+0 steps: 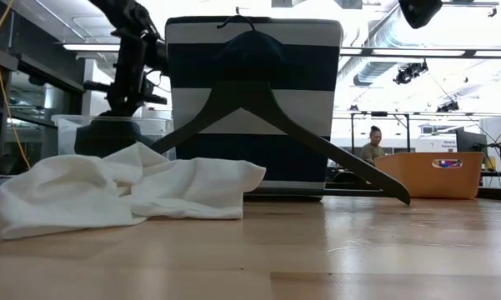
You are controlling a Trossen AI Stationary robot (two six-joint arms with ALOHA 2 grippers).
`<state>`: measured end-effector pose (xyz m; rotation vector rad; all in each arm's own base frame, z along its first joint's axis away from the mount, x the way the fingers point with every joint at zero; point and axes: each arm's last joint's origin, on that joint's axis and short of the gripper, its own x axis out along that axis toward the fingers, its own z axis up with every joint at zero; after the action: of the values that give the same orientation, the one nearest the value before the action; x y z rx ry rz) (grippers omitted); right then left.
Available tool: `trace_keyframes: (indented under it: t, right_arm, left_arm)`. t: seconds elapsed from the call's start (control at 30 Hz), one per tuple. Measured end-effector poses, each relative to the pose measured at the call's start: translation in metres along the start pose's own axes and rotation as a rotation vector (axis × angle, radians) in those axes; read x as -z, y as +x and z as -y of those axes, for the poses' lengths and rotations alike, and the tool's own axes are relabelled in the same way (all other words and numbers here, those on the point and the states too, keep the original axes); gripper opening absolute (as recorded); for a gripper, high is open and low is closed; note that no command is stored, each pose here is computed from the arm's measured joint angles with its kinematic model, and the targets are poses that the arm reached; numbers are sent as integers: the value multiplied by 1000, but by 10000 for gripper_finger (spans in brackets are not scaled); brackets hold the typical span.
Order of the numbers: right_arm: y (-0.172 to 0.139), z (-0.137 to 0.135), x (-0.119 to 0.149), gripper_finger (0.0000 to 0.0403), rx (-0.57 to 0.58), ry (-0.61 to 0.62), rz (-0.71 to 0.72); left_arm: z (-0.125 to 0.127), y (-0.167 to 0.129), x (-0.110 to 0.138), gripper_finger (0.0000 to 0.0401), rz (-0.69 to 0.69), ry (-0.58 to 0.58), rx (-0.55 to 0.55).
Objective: Pick & Place Cloths
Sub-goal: Put the black boxer into the transparent container
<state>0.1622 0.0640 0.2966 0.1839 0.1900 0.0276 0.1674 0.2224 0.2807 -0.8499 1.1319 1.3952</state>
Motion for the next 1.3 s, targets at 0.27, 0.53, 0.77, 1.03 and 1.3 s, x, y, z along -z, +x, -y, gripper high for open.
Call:
trace_keyframes:
  t: [0.27,0.53,0.77,1.03,1.3]
  right_arm:
    - [0,0,0,247,0,0,0]
    - [0,0,0,247,0,0,0]
    - [0,0,0,247,0,0,0]
    - [0,0,0,247,0,0,0]
    - [0,0,0,247,0,0,0]
  left_arm:
    - [-6,24,1,0,-27,-13,24]
    - [-1,52,12,0,-22,-18,43]
    - [2,71,19,0,-8,-35,84]
    - [2,87,21,0,10,-100,163]
    - [7,105,23,0,-38,-87,160]
